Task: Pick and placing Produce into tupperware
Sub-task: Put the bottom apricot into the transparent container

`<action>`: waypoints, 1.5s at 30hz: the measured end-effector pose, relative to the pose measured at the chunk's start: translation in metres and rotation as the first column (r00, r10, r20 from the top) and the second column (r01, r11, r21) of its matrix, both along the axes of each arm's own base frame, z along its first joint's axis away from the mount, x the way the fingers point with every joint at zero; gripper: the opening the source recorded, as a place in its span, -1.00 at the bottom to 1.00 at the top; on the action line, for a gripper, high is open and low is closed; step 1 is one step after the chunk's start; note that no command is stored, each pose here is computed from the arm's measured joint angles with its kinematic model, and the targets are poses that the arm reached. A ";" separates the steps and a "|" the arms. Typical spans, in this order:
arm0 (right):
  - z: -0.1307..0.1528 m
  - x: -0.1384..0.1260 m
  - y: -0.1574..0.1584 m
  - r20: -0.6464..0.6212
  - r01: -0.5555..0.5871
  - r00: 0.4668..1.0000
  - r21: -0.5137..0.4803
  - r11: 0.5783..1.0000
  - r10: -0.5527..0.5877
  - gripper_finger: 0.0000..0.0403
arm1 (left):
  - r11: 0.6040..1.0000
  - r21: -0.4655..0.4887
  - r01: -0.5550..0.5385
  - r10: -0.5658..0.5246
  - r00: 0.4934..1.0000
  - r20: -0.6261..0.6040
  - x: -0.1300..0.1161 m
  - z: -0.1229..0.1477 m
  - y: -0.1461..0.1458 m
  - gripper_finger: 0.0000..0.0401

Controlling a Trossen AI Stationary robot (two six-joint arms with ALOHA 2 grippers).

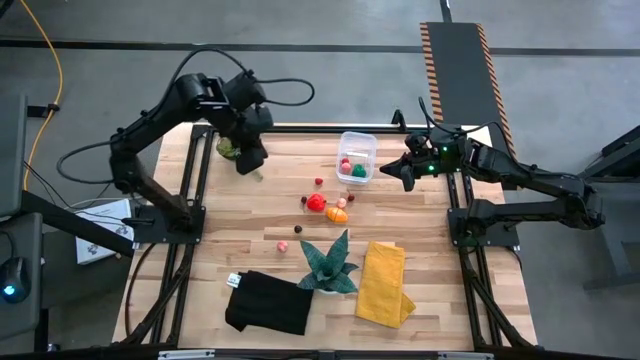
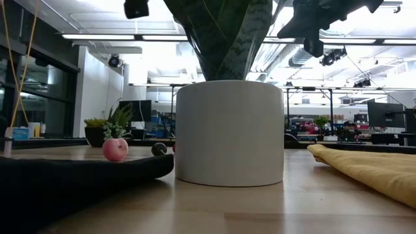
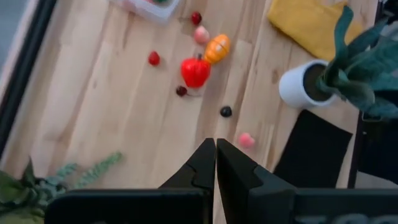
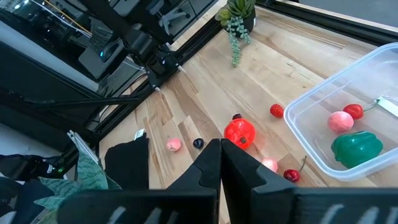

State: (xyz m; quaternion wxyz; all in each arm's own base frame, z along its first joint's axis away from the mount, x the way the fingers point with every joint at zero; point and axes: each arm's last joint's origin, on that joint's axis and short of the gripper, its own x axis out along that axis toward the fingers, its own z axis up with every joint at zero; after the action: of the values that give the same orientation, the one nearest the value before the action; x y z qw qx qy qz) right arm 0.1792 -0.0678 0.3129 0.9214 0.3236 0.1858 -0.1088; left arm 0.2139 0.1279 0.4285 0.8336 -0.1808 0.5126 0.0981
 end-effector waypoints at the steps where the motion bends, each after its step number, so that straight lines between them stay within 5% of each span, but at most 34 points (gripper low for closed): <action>1: 0.000 0.000 0.000 0.000 0.000 1.000 0.000 1.000 0.000 -1.00 | 1.000 -0.009 -0.002 0.002 1.000 -0.007 -0.003 -0.003 -0.002 -0.98; 22: 0.000 0.000 0.000 0.004 0.014 1.000 0.045 0.999 -0.015 -1.00 | 0.953 -0.290 -0.087 0.138 0.977 0.160 -0.061 -0.139 -0.047 -0.97; 29: 0.000 0.000 0.000 0.006 0.027 1.000 0.077 0.997 -0.028 -1.00 | 0.931 -0.365 -0.032 0.137 0.955 0.264 -0.060 -0.175 -0.050 -0.97; 35: 0.000 0.000 0.000 0.008 0.037 0.999 0.100 0.994 -0.038 -1.00 | 0.918 -0.396 0.010 0.074 0.978 0.196 -0.057 -0.210 -0.061 -0.97; 40: 0.000 0.000 0.000 0.006 0.046 0.999 0.099 0.994 -0.047 -1.00 | 0.929 -0.365 0.059 -0.005 0.989 0.146 -0.054 -0.232 -0.072 -0.97; 45: 0.000 0.000 -0.001 0.002 0.075 0.997 0.086 0.994 -0.075 -1.00 | 0.975 -0.153 0.161 -0.138 0.979 0.146 -0.045 -0.233 -0.084 -0.97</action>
State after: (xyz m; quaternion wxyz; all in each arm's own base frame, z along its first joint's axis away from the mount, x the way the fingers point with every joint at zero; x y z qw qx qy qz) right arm 0.1791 -0.0688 0.3128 0.9024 0.3697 0.1757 -0.1345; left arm 0.1689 0.0440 0.1953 0.8537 -0.2159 0.4736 -0.0200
